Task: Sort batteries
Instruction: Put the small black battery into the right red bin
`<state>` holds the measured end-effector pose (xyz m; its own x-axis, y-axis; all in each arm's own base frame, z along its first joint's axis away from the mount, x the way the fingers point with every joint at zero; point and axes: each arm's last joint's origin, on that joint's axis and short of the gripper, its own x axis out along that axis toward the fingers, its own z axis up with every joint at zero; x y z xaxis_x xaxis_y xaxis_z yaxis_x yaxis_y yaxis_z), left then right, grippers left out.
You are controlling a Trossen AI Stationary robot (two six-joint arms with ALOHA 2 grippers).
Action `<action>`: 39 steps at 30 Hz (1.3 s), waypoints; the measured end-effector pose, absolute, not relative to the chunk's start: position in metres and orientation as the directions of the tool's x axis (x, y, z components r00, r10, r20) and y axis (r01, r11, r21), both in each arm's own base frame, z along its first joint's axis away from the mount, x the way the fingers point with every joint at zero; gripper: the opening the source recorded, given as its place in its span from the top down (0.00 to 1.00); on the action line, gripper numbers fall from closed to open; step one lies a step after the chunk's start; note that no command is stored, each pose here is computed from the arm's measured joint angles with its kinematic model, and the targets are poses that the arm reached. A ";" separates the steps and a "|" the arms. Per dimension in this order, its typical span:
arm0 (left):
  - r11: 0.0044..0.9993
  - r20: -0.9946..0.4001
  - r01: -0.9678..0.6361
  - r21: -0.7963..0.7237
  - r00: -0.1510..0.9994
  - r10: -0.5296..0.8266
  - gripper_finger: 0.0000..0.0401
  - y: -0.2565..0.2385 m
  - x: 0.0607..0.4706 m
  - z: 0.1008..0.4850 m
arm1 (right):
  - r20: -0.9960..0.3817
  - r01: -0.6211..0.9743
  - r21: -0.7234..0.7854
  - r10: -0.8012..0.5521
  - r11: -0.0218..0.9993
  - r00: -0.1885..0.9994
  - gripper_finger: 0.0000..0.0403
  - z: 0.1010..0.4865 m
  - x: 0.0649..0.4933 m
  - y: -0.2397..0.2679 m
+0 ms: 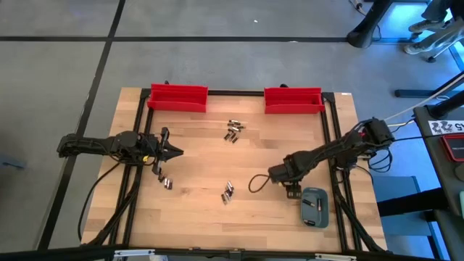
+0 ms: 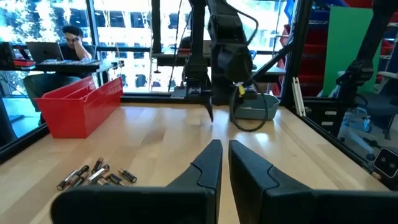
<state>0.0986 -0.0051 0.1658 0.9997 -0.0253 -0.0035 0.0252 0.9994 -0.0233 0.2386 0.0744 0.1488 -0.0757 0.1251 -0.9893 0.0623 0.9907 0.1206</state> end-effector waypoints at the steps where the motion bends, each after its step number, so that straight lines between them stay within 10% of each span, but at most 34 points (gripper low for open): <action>1: 0.999 -0.003 0.025 -0.023 1.000 -0.026 0.95 -0.005 0.099 0.166 | -0.989 0.060 0.121 0.125 0.991 -0.077 0.39 0.148 0.238 0.076; 39: 0.999 -0.006 0.025 -0.034 1.000 -0.025 0.95 -0.005 0.099 0.166 | -0.989 -0.153 -0.031 -0.053 0.988 -0.141 0.52 0.136 0.229 0.121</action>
<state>0.0988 -0.0051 0.1656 0.9997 -0.0251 -0.0062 0.0248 0.9991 -0.0342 0.2292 0.1214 0.1361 -0.1407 -0.0532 -0.9886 -0.1535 0.9877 -0.0313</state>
